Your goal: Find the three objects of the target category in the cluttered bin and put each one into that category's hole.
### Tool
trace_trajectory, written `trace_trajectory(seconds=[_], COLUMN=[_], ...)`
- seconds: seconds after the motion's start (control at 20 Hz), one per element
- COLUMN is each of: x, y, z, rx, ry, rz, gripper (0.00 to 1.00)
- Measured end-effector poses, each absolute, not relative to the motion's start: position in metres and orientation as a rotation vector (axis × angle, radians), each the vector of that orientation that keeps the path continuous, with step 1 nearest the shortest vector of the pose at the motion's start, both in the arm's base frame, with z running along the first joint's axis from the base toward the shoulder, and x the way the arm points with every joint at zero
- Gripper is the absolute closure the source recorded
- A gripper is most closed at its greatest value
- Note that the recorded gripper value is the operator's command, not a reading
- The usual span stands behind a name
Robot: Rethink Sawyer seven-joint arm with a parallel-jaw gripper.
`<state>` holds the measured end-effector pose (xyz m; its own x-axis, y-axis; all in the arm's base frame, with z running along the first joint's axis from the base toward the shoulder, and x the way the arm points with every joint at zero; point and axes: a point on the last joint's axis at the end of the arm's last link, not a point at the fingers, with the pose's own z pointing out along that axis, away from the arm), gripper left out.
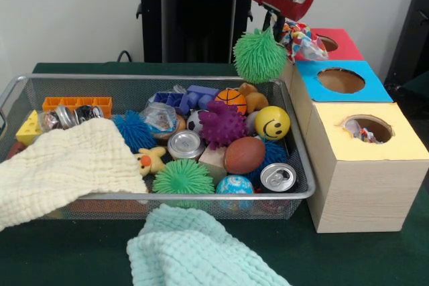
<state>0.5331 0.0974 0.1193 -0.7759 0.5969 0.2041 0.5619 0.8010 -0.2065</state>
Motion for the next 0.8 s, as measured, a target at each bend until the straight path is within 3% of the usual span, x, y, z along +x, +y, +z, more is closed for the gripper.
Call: trace_trajectory(seconds=[0.8], x=[0.575], y=[0.092], z=[0.18], rx=[-0.917], ry=[-2.771], rz=[0.158], gripper=[1.0])
